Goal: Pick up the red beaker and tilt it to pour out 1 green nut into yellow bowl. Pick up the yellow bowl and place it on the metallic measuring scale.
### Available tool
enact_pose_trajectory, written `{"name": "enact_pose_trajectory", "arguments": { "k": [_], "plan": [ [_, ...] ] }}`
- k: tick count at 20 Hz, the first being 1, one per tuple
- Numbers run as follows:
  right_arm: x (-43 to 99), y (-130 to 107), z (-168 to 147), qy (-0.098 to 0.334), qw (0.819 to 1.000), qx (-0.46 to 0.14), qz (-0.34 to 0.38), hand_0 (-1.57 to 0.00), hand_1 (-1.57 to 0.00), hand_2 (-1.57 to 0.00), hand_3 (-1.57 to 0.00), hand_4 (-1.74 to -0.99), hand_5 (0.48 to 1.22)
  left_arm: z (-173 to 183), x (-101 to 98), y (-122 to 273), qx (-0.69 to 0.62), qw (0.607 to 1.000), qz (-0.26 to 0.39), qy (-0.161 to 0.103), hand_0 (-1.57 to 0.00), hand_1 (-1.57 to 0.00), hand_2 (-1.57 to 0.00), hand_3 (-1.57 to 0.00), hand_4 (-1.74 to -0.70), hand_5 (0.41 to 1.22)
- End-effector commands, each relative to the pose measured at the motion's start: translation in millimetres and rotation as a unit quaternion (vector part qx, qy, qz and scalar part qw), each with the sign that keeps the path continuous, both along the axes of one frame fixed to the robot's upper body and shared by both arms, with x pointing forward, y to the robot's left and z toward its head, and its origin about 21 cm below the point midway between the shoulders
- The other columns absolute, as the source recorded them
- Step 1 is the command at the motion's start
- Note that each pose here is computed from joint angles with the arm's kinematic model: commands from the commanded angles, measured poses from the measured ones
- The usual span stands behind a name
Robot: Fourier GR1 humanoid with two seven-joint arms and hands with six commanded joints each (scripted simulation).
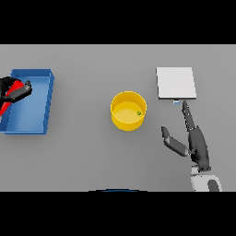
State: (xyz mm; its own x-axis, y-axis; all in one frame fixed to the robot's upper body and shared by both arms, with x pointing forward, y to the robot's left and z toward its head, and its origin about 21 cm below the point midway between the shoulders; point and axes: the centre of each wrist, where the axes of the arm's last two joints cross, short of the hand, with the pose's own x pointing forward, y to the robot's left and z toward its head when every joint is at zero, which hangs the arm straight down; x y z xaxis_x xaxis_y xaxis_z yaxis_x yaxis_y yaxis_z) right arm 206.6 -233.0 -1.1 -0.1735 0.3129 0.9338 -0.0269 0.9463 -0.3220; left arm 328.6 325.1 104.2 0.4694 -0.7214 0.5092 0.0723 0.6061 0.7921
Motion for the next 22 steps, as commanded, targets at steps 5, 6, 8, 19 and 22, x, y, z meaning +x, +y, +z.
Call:
{"name": "enact_pose_trajectory", "arguments": {
  "k": [5,6,8,19,22],
  "plan": [
    [0.3,5,2,0.011,1.000,0.003,0.001,0.00,0.00,0.00,0.00,-1.188,0.668,3,3.6,-2,-0.008,1.000,-0.009,0.007,-0.19,-0.16,-0.16,-0.15,-0.80,0.679],
    [2.3,6,2,0.015,1.000,0.003,-0.003,0.00,0.00,0.00,0.00,-1.187,0.663,5,4.9,-2,-0.013,1.000,-0.008,-0.001,-0.16,-0.13,-0.13,-0.12,-0.80,0.678],
    [3.3,7,3,0.017,1.000,-0.011,-0.004,0.00,0.00,0.00,0.00,-1.192,0.660,7,4.4,-4,-0.021,1.000,-0.010,-0.018,-0.10,-0.08,-0.08,-0.08,-0.78,0.674],
    [44.9,15,40,-0.003,0.971,-0.195,0.139,0.00,0.00,0.00,0.00,-1.268,0.691,4,10.4,-7,-0.041,0.998,-0.014,-0.039,-0.01,-0.01,-0.01,-0.01,-0.79,0.709],
    [62.6,19,55,-0.017,0.934,-0.308,0.179,0.00,0.00,0.00,0.00,-1.279,0.671,4,8.5,-7,-0.039,0.998,-0.019,-0.039,0.00,0.00,0.00,0.00,-0.80,0.708]
  ]
}}
